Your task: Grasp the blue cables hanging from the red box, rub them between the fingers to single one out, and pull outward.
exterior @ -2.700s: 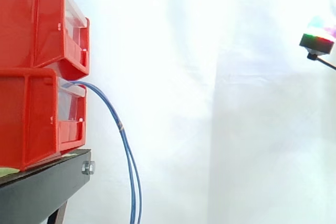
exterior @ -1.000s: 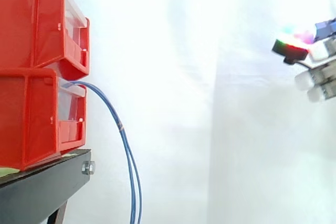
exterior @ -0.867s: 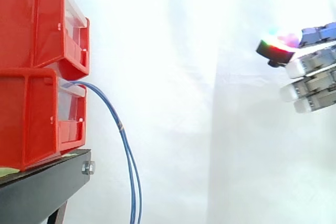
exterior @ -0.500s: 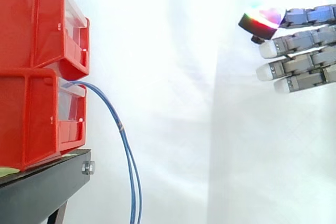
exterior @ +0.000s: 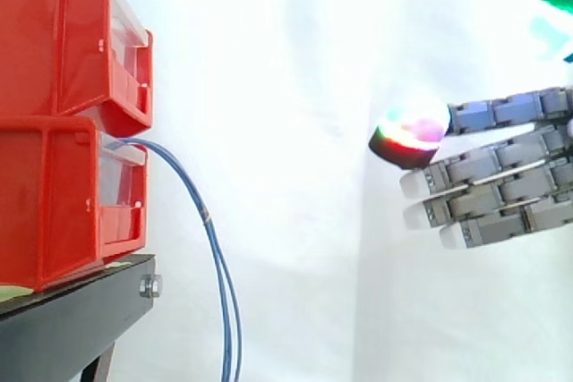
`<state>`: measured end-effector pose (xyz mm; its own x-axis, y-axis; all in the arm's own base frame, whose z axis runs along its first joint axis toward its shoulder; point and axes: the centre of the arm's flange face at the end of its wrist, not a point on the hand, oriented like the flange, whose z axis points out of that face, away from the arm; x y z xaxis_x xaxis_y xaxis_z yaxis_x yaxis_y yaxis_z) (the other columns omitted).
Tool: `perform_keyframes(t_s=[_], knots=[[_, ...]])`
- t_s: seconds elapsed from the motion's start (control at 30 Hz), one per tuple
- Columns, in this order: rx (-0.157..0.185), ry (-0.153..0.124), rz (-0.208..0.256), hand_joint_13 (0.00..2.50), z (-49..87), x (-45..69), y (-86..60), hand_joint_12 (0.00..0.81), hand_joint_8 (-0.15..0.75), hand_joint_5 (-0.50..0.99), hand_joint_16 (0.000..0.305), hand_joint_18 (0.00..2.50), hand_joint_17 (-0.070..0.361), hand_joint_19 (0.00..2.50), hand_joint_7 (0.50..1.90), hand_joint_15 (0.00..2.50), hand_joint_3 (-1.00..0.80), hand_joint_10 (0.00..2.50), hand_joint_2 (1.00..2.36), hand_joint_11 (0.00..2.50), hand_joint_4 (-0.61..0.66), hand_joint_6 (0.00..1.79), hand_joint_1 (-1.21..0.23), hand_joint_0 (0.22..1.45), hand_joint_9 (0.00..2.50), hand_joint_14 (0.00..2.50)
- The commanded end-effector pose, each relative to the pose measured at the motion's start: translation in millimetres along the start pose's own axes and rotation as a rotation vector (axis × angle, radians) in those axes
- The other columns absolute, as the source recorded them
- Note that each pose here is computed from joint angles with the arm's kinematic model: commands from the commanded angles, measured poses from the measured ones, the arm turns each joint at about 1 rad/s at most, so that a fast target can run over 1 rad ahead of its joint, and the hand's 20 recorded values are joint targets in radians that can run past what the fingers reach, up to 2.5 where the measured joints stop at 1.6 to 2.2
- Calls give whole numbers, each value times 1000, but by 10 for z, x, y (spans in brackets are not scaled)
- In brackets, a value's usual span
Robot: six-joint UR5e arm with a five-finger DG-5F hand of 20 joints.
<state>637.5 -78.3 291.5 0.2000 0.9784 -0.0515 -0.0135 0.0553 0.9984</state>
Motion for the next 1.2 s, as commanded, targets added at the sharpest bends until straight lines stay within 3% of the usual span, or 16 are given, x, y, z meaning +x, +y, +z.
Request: perform_keyframes(t_s=[0.0,0.07,0.13,0.23,0.3,0.37,0.43,0.47,0.57,0.73,0.77,0.83,0.87,1.1,1.13,1.17], knots=[[10,-9,-5,234,15,49,-83,295,245,-215,47,0,106,73,618,23,-500,0,1000,0,165,501,-715,450,451,0],[9,-17,-7,269,12,57,-73,288,251,-214,46,50,103,85,620,25,-500,0,1000,0,170,501,-716,454,483,1],[10,-43,-28,313,16,86,-95,288,253,-211,45,100,101,104,626,40,-500,0,1000,0,174,501,-709,460,524,0],[16,-47,-41,399,28,108,-157,284,264,-204,42,208,95,132,642,69,-500,0,1000,0,187,501,-692,472,602,2],[25,-42,-46,473,61,178,-302,275,273,-200,41,295,93,150,648,91,-500,0,1000,0,193,501,-685,478,668,3],[19,-39,-42,576,83,201,-353,264,278,-194,40,414,89,196,651,122,-500,0,1000,0,203,501,-670,488,759,5],[-1,-41,-32,636,185,271,-548,262,280,-188,39,475,87,226,658,150,-500,0,1000,23,204,501,-662,497,808,6],[-7,-40,-22,641,275,319,-711,261,279,-188,39,482,87,232,655,158,-500,0,1000,37,204,501,-662,497,815,6],[1,-39,8,686,389,375,-895,262,281,-183,37,514,84,257,663,182,-500,2,1000,84,209,501,-657,504,859,7],[10,-40,38,718,531,445,-981,267,291,-177,36,534,81,271,673,202,-500,4,1000,106,219,502,-653,514,899,8],[14,-40,37,718,586,471,-1051,267,292,-175,36,536,81,271,673,203,-500,5,1000,113,217,502,-651,516,900,8],[9,-37,41,725,629,490,-1032,269,289,-171,35,540,80,287,674,222,-500,5,1000,127,224,502,-650,518,910,9],[13,-39,37,727,651,503,-1122,270,289,-171,36,544,80,286,674,225,-500,4,1000,128,225,502,-650,518,913,9],[7,-37,50,734,890,593,-1354,296,289,-166,36,548,80,323,687,273,-500,6,1000,165,227,502,-649,520,916,11],[10,-37,61,727,937,606,-1437,298,280,-166,36,547,81,326,685,278,-500,6,1000,167,223,502,-649,520,900,11],[2,-33,82,725,969,622,-1413,303,276,-168,36,546,82,333,686,287,-500,8,1000,163,219,502,-649,520,881,11]])
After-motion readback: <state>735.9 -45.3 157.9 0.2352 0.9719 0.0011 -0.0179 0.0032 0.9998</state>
